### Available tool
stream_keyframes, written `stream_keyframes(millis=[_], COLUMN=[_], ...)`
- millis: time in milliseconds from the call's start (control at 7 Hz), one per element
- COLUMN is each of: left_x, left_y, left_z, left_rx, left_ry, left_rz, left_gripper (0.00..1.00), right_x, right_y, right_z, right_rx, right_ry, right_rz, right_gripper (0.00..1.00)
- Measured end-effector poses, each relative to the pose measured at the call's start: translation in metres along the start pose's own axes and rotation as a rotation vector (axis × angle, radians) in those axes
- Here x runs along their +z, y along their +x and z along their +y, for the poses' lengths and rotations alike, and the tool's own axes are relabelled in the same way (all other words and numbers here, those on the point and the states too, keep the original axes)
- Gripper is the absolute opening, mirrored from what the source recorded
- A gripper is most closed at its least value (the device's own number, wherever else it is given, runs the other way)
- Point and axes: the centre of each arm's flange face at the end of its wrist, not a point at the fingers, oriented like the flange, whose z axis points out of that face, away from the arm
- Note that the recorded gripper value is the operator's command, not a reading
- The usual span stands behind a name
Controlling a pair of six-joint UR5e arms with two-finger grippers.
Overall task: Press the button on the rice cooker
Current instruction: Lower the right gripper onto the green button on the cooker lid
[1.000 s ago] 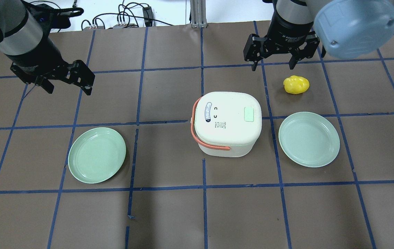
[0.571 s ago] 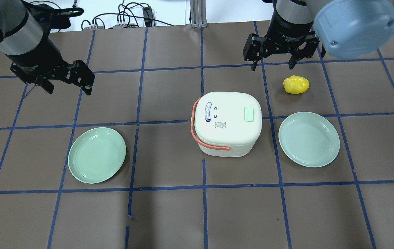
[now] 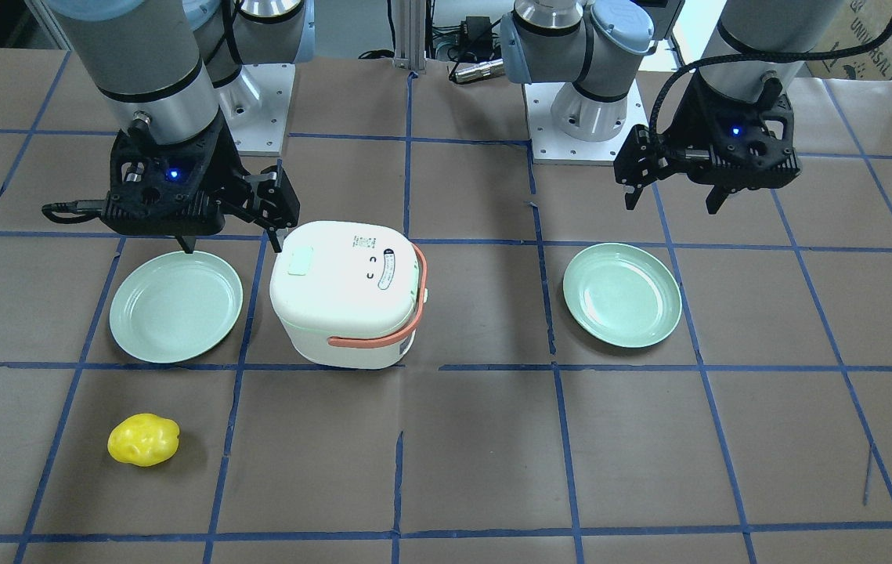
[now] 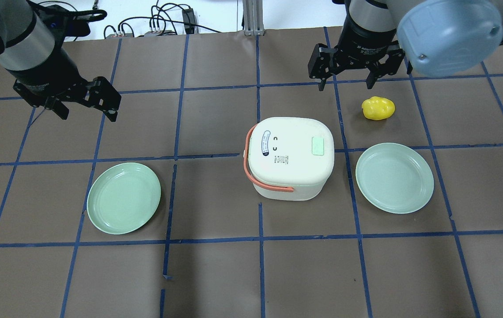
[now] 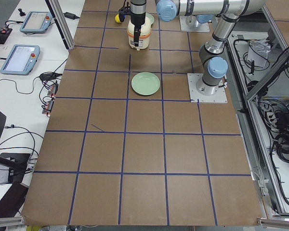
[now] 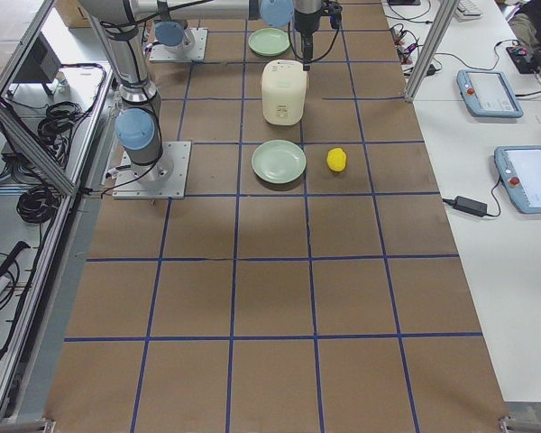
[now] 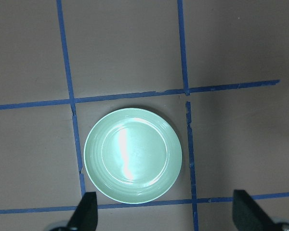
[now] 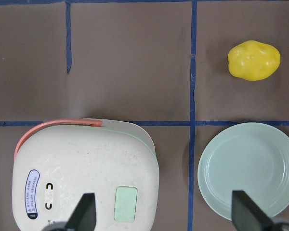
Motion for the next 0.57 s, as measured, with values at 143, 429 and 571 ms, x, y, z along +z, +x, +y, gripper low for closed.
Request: stream_keyframes(millis=[143,429,571], left_x=[0.000,0.000,0.000], left_y=[0.000,0.000,0.000], left_z=[0.000,0.000,0.000], left_rx=[0.000,0.000,0.000], left_ry=[0.000,0.000,0.000], left_rz=[0.000,0.000,0.000], left_gripper=[1.00,1.00,1.00], right_x=[0.002,0.015,0.024], right_y=[-0.004,-0.014,-0.015], right_z=[0.002,0.010,0.015], right_rx=[0.035,0.087,0.092], right_ry=[-0.002,-0.028,-0.046], right_rz=[-0.003,-0.002,0.000], right_gripper=[0.97,0.59,0.33])
